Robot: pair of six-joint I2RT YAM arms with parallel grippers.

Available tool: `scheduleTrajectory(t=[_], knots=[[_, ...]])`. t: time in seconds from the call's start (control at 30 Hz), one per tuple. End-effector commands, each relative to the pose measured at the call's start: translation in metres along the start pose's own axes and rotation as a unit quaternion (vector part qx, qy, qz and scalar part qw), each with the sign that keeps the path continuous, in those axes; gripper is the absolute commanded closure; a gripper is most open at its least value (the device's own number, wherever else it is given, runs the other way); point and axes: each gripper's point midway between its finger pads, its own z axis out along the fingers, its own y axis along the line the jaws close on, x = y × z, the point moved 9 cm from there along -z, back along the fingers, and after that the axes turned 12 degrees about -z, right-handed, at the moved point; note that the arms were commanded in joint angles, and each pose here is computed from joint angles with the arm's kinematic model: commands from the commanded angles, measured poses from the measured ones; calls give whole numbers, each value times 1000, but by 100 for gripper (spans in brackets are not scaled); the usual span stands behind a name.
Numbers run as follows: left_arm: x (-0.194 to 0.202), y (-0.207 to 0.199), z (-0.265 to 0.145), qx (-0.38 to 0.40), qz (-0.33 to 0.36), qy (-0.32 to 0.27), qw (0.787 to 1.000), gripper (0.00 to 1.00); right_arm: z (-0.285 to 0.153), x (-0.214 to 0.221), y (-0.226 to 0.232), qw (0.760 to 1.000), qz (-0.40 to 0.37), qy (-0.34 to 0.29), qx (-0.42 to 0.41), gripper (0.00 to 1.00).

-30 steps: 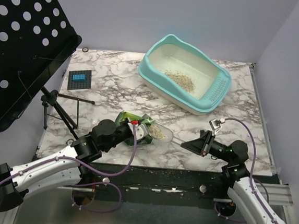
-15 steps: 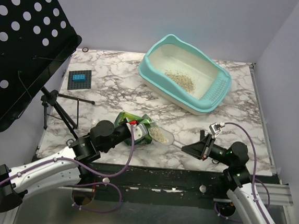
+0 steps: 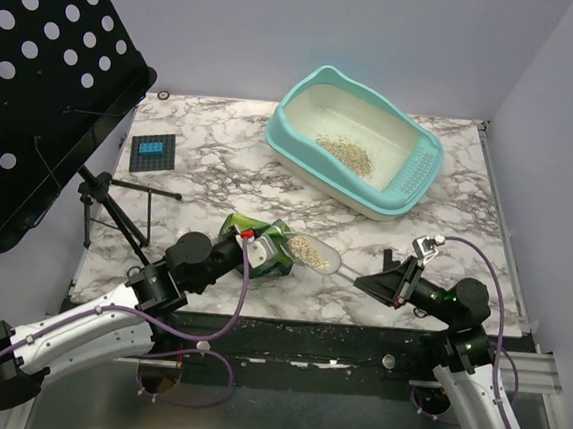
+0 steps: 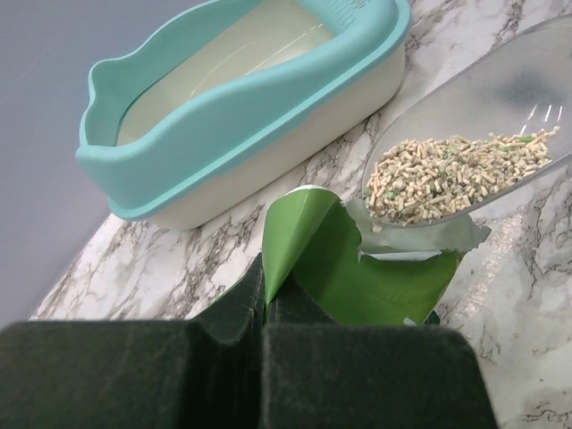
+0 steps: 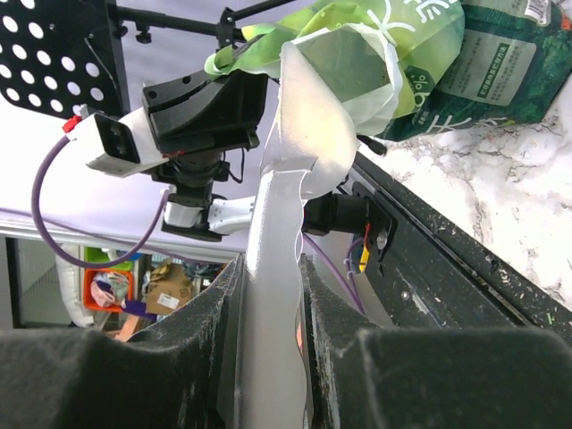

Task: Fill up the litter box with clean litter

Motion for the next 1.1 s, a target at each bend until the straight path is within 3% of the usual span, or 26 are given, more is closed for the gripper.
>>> scheduleTrajectory(t=[0.0, 0.4, 0.67, 1.07], knots=[[-8, 0, -3, -4, -17, -9, 1000, 100, -5, -6, 21, 1000, 11, -22, -4, 100], [-12, 4, -8, -19, -21, -15, 999, 100, -3, -34, 49, 987, -12, -152, -52, 100], [-12, 4, -8, -19, -23, -12, 999, 100, 18, -69, 60, 976, -33, -196, -91, 100], [-11, 4, -9, -24, -22, -8, 999, 100, 72, -148, 59, 962, -70, -263, -27, 100]])
